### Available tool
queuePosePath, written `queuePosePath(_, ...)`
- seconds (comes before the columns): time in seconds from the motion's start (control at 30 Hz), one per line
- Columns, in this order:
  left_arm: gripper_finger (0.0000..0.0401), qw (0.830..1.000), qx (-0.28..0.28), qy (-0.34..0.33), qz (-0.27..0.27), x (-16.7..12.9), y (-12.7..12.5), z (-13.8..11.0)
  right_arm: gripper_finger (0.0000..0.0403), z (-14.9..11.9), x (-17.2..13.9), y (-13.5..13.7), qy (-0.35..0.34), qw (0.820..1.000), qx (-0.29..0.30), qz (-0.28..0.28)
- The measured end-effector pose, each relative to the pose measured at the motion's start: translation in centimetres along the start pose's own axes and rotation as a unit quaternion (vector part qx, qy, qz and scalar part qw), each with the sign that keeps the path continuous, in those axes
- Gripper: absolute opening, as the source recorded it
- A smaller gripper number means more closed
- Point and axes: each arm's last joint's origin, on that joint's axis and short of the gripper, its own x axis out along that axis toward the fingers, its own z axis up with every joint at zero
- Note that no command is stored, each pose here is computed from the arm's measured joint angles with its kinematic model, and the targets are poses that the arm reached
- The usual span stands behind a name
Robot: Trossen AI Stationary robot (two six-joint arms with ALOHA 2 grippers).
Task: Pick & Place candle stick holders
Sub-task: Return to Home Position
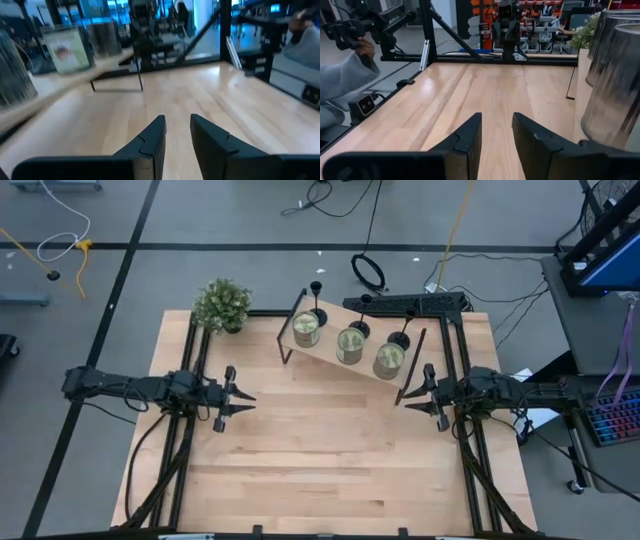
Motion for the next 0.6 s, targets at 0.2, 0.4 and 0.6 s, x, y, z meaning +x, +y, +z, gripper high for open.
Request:
queuePosePath(0.2,0.0097,1.000,0.000,0.000,-0.006,0.0,0.0,0.0,0.0102,-1.2,0.0,0.0,-0.004,1.000,-0.001,0.000)
queuePosePath(0.4,0.0097,0.999,-0.040,0.001,-0.007,0.0,0.0,0.0,0.0102,-2.1,0.2,-0.1,-0.001,1.000,-0.002,0.000)
queuePosePath(0.6,0.0097,1.000,-0.024,0.002,-0.005,0.0,0.0,0.0,0.0102,-2.3,0.2,-0.1,0.000,1.000,-0.004,0.000)
